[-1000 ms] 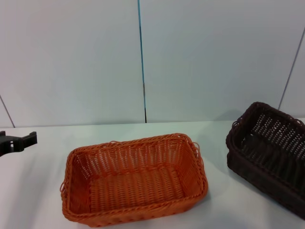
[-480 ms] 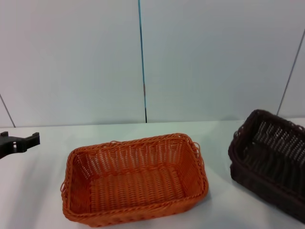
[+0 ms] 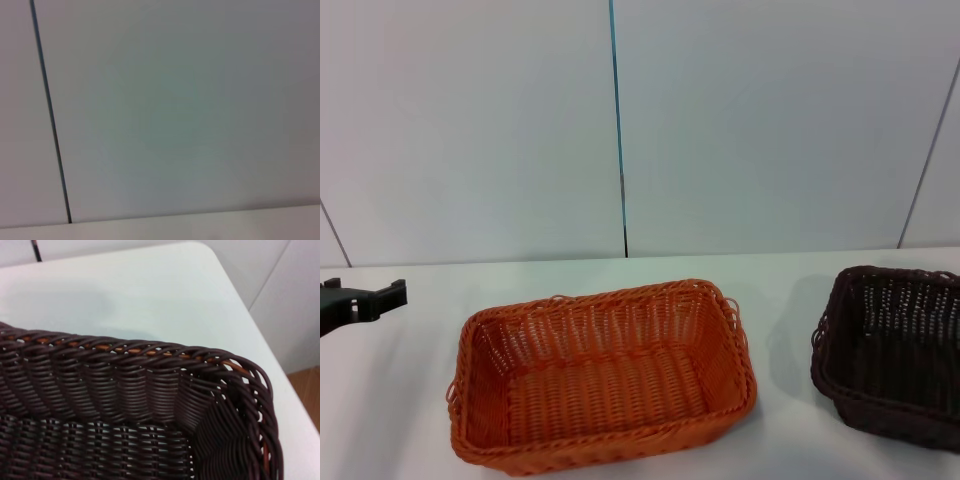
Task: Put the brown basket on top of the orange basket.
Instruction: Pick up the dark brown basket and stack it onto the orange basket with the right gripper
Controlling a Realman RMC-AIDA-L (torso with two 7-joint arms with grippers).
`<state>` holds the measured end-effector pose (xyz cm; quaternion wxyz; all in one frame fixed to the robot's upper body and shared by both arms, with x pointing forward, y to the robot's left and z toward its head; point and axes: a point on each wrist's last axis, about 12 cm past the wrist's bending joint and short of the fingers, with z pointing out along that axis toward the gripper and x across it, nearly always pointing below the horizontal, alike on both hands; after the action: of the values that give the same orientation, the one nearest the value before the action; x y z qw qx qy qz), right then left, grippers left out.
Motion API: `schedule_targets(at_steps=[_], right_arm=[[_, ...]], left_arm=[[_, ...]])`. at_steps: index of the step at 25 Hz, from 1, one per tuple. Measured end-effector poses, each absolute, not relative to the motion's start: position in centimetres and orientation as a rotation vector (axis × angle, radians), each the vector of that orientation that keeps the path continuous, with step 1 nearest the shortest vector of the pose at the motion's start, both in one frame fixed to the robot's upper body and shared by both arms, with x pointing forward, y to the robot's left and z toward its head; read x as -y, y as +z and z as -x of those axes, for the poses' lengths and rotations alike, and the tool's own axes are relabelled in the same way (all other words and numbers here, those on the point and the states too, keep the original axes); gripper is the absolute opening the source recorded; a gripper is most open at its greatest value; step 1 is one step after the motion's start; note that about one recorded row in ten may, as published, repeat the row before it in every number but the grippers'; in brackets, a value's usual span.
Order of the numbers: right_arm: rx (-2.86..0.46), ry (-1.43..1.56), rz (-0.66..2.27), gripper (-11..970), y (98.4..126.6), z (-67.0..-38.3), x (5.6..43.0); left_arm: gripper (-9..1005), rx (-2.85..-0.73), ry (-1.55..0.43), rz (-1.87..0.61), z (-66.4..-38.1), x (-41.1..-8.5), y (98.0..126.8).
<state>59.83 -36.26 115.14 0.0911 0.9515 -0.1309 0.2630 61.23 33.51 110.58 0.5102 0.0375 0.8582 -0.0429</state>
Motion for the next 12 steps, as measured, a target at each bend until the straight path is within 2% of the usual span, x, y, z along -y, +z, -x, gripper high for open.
schedule_targets(at_steps=[6,12], right_arm=[[0.334,0.763,-2.818,156,118.0,-61.2,35.1],[0.305,0.758,-2.811,141,122.4,-61.6,34.7]], left_arm=[[908,-2.060,-0.074,-0.069,-61.1,-33.9,110.4],[908,-2.063,-0.054,0.016,-60.2,-35.0,109.5]])
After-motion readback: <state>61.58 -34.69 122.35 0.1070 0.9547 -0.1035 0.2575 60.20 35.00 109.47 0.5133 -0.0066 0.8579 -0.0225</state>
